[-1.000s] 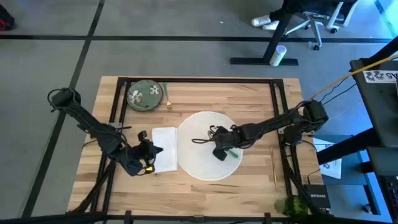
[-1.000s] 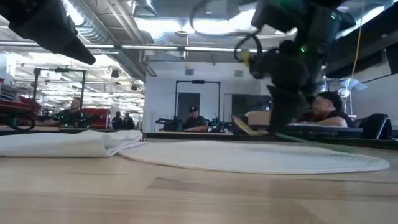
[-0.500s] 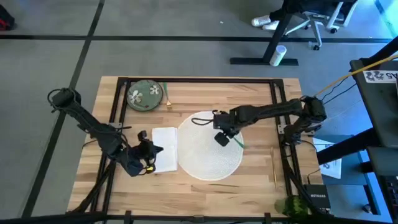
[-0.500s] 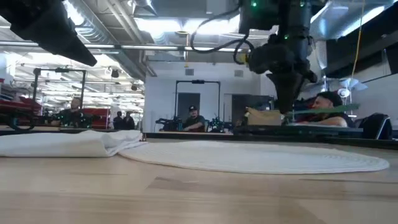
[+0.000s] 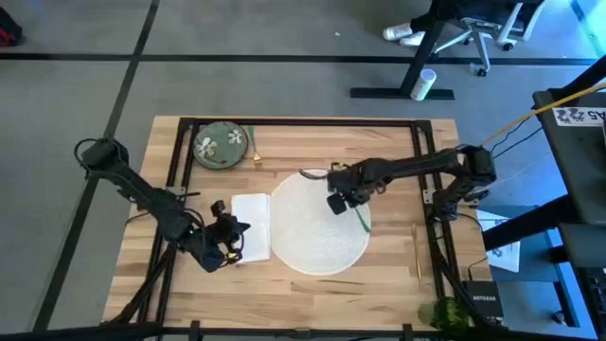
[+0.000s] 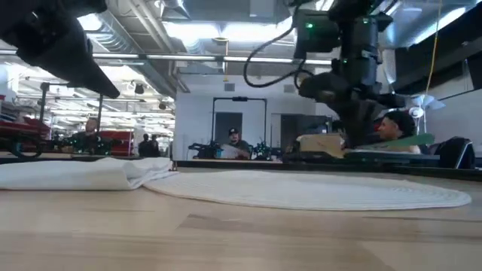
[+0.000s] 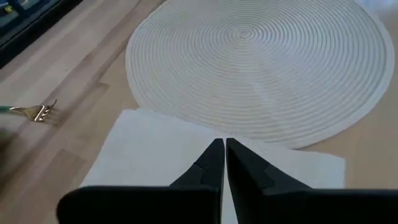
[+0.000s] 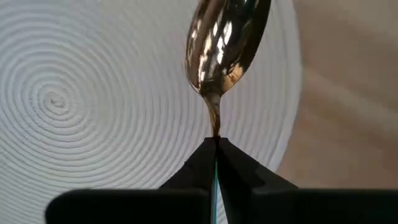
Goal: Set table place
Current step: Put the green spoon on the right of the white table mat
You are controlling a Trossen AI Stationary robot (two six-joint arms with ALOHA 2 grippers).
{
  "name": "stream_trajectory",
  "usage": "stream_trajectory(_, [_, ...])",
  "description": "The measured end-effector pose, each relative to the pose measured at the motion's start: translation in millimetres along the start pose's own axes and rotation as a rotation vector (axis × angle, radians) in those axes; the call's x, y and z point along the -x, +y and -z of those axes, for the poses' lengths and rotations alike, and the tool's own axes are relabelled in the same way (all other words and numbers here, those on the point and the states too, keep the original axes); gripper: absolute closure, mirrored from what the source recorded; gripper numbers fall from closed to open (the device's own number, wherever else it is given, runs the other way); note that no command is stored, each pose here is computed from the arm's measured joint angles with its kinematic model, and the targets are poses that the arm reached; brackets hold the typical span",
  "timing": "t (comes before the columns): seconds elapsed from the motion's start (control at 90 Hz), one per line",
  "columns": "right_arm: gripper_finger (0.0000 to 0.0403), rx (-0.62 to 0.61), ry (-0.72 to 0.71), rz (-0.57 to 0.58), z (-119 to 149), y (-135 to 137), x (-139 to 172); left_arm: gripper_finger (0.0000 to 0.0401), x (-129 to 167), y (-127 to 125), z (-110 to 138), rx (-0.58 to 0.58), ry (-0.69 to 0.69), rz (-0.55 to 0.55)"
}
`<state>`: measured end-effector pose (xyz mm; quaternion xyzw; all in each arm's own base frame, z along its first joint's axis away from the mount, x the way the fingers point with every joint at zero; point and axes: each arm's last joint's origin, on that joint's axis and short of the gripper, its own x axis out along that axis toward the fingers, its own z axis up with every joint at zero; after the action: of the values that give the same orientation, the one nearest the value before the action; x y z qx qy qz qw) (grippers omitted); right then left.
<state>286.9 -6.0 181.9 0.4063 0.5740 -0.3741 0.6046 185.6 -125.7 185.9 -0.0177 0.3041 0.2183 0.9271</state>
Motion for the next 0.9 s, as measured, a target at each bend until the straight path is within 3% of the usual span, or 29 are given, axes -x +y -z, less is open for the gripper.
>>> stream_trajectory(0.3, [0.0403, -0.179, -0.001, -0.035, 45, 3, -30, 0.0401, -1, 2, 7, -0.002, 0.013, -0.009])
stream_trajectory(0.6, [0.0403, -0.197, -0.099, -0.078, 65, 11, -32, 0.0401, 5, -2, 12, -0.037, 0.010, 0.023])
stream_trajectory(0.9, [0.0403, 0.186, -0.339, -0.110, 45, 33, -5, 0.0401, 13, -6, 17, -0.061, 0.005, 0.058])
